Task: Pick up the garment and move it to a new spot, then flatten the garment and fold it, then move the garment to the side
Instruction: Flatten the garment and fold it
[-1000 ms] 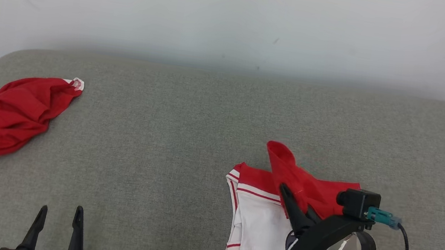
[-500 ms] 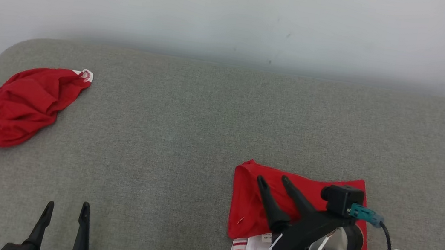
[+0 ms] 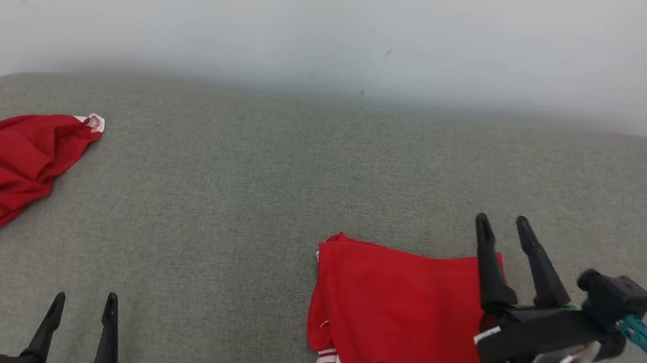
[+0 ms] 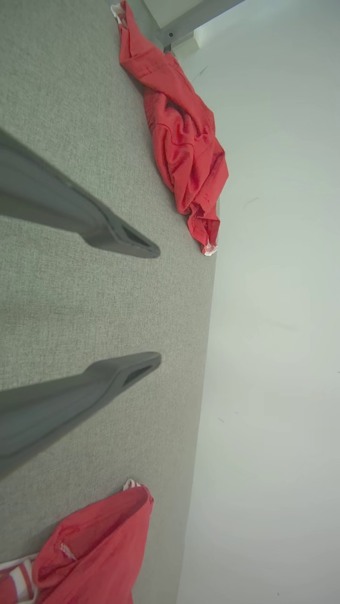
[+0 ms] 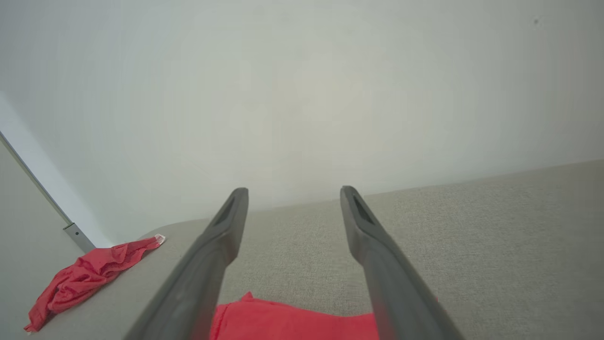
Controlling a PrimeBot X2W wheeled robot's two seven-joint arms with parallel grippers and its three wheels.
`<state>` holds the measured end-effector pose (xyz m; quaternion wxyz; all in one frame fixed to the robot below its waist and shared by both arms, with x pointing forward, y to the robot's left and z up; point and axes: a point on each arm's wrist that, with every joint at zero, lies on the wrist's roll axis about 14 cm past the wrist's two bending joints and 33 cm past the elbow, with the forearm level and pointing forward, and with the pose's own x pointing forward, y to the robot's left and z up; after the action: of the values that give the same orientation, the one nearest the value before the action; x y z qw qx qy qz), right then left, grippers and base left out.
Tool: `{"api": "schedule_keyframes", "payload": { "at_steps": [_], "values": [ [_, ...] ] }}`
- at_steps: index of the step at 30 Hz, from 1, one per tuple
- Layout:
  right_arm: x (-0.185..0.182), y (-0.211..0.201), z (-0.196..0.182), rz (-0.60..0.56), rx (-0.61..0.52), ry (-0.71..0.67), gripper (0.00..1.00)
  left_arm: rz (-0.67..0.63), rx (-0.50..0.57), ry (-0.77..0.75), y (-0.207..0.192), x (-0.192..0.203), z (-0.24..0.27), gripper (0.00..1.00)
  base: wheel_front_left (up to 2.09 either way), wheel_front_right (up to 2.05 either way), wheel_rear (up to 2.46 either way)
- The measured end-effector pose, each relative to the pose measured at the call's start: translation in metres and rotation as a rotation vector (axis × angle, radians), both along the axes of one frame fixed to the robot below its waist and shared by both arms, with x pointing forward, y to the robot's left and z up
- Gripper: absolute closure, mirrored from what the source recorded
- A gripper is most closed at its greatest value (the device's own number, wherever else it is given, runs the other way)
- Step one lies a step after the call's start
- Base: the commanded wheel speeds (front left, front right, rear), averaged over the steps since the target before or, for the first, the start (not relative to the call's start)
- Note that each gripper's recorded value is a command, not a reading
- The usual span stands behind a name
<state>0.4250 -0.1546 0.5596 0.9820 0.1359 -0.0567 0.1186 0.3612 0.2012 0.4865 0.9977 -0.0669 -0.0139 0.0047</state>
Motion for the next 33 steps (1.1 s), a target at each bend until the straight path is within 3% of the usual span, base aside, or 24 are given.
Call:
{"api": "schedule_keyframes", "payload": {
  "at_steps": [10, 22, 28, 33],
  "values": [
    [-0.035, -0.047, -0.004, -0.152, -0.005, -0.052, 0.00, -0.016, 0.009, -0.022, -0.005, -0.001, 0.007, 0.00, 0.00, 0.00, 0.00],
    [-0.067, -0.052, -0.037, -0.200, -0.038, 0.006, 0.00, -0.027, 0.030, -0.042, -0.007, -0.006, 0.014, 0.00, 0.00, 0.00, 0.00],
    [-0.069, -0.051, -0.040, -0.205, -0.030, 0.014, 0.00, -0.108, 0.021, -0.013, -0.034, -0.008, 0.004, 0.00, 0.00, 0.00, 0.00],
    [-0.069, -0.051, -0.041, -0.206, -0.034, 0.016, 0.00, -0.270, 0.010, 0.030, -0.083, -0.014, -0.010, 0.00, 0.00, 0.00, 0.00]
  ]
}}
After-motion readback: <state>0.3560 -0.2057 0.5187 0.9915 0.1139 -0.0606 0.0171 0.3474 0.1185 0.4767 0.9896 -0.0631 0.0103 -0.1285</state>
